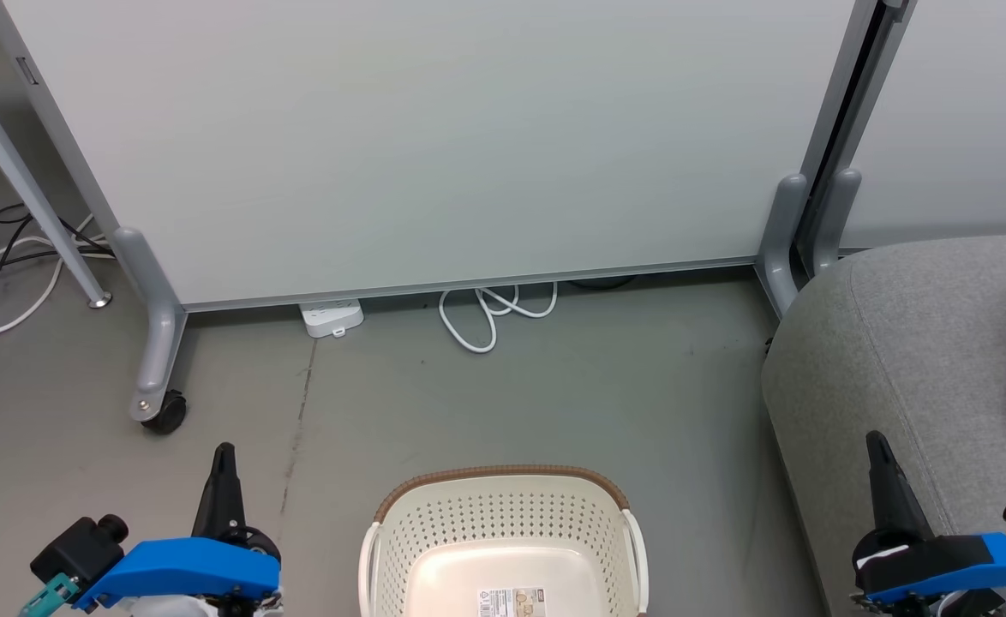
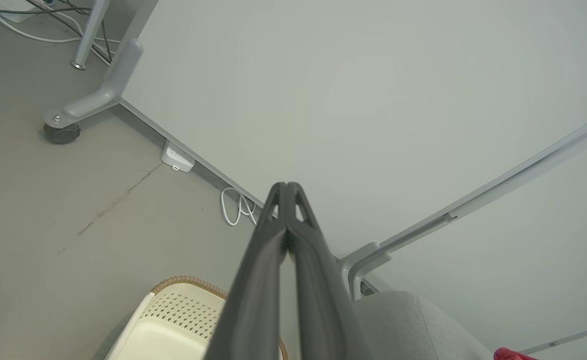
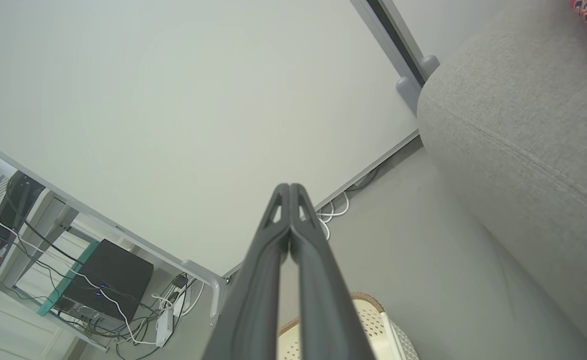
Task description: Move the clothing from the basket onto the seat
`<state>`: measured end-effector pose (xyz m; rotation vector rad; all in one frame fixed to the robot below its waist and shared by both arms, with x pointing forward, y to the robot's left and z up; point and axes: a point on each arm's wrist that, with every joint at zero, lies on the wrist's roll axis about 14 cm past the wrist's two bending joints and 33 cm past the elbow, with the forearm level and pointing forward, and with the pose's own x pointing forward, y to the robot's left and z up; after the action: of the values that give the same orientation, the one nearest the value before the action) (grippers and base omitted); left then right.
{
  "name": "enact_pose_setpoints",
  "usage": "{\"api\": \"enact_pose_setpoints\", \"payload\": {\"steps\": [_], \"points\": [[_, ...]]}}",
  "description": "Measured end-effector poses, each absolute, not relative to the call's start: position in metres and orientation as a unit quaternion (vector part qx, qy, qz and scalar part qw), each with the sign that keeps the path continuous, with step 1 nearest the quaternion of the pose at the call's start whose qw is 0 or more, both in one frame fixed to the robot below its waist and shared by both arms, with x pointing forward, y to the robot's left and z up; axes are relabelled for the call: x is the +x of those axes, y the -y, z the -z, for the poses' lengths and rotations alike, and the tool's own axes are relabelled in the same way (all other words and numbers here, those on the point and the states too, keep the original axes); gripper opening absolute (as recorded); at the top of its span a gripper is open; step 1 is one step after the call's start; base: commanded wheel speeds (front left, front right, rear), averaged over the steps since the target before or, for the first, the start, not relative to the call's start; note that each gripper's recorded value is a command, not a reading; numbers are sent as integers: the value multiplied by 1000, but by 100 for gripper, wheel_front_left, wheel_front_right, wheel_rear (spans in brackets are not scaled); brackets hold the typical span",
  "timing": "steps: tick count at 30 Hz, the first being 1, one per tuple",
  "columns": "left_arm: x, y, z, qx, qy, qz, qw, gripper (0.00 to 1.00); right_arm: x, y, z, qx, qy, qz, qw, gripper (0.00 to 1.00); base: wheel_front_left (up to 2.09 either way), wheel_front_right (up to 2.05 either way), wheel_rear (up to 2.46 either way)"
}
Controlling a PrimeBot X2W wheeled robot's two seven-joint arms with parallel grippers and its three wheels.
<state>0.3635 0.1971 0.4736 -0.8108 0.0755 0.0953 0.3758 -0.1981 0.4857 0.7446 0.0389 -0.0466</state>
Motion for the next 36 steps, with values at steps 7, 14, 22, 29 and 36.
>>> {"api": "enact_pose_setpoints", "payload": {"steps": [7, 14, 22, 29, 36], "points": [[366, -198, -475, -434, -36, -47, 899, 0, 376, 199, -485, 407, -22, 26, 913, 0, 0, 0, 0], [368, -198, -477, -471, -34, -46, 881, 0, 379, 199, -488, 447, -19, 27, 894, 0, 0, 0, 0], [370, -200, -479, -508, -32, -46, 859, 0, 380, 200, -488, 488, -20, 27, 872, 0, 0, 0, 0], [372, -200, -482, -538, -30, -43, 841, 0, 381, 199, -491, 521, -18, 26, 853, 0, 0, 0, 0], [375, -199, -485, -566, -27, -38, 823, 0, 383, 199, -493, 552, -17, 24, 834, 0, 0, 0, 0]]}}
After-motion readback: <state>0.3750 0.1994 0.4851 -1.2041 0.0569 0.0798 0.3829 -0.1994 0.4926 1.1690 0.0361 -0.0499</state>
